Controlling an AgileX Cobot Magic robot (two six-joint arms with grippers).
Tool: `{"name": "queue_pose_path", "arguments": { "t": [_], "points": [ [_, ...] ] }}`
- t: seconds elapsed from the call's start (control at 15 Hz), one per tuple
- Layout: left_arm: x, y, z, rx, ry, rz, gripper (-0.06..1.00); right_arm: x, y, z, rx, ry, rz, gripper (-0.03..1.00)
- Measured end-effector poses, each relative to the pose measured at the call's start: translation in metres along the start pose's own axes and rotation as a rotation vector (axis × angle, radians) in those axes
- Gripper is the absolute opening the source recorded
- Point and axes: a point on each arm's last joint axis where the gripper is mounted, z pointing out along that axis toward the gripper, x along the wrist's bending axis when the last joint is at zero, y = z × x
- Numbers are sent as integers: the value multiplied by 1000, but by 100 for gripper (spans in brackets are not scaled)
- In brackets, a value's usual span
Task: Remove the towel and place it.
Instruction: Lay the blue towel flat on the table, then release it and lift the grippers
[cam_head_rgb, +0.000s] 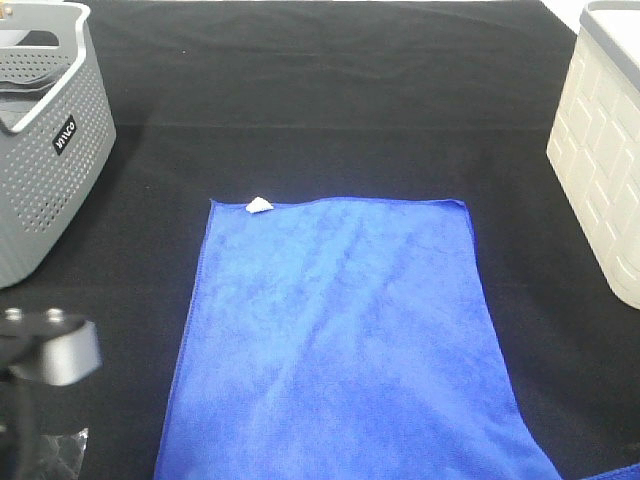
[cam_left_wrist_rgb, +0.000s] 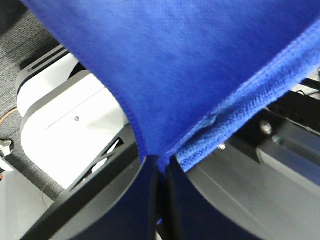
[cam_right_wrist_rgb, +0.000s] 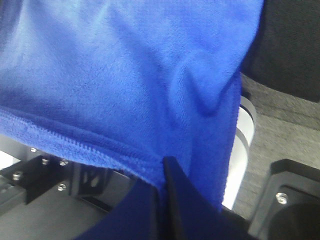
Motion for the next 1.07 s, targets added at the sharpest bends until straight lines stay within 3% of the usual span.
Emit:
{"name": "queue_pose_path", "arguments": {
  "t": [0.47, 0.87, 1.07],
  "points": [
    [14, 26, 46, 115, 22, -34, 0, -16, 6, 37, 196, -37, 35, 3],
    [14, 30, 48, 81, 14, -48, 3, -14, 8, 38, 189, -22, 46, 18],
    [12, 30, 48, 72, 1, -59, 15, -14, 8, 38, 190, -22, 46, 28]
  ]
}}
